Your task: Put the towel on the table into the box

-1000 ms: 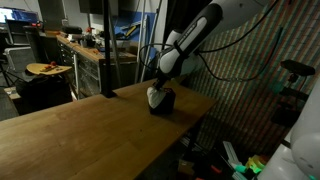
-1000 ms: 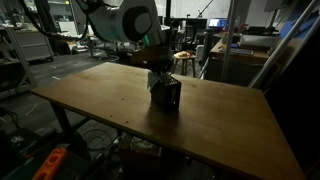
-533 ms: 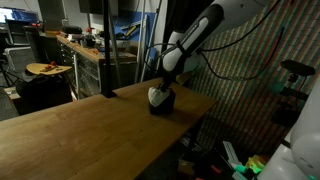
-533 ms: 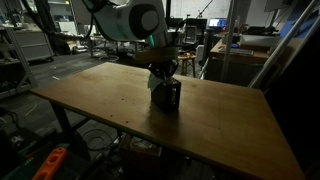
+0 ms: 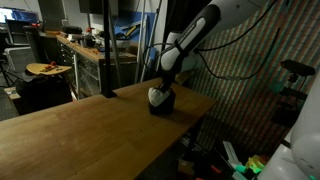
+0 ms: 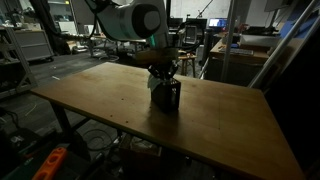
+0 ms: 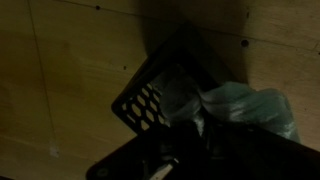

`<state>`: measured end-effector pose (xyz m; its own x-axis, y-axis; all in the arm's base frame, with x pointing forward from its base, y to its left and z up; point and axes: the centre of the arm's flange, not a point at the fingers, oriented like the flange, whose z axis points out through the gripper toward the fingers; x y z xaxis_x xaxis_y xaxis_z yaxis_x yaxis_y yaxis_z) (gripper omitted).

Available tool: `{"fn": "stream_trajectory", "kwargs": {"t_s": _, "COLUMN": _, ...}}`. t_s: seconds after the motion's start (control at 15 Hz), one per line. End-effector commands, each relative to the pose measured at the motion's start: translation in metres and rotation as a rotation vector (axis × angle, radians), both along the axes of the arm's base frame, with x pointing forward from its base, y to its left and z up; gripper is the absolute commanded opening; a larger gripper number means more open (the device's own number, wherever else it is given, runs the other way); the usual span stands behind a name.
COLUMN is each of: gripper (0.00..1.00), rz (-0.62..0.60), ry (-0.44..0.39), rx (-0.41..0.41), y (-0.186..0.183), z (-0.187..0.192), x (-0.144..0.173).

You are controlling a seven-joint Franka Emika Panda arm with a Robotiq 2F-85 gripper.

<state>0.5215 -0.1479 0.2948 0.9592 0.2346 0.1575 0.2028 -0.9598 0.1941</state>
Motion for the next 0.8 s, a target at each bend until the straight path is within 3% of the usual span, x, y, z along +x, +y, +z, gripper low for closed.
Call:
{"fn": "stream_trajectory", "kwargs": {"t_s": 0.0, "gripper": 0.04, "rz": 0.015, "ry": 0.052, "rx": 0.005, "y": 0.006, "z": -0.012, "x": 0.013}}
{"fn": "stream_trajectory", "kwargs": {"t_s": 0.4, "gripper": 0.04, "rz": -0.017, "ry": 0.091, "rx": 0.033, "y": 0.011, "z": -0.011, "x": 0.029}}
{"fn": "stream_trajectory", "kwargs": {"t_s": 0.73, "gripper": 0.04, "rz": -0.265, "ry": 0.158, "rx": 0.098, "y": 0.017, "z": 0.003, "x": 0.04}}
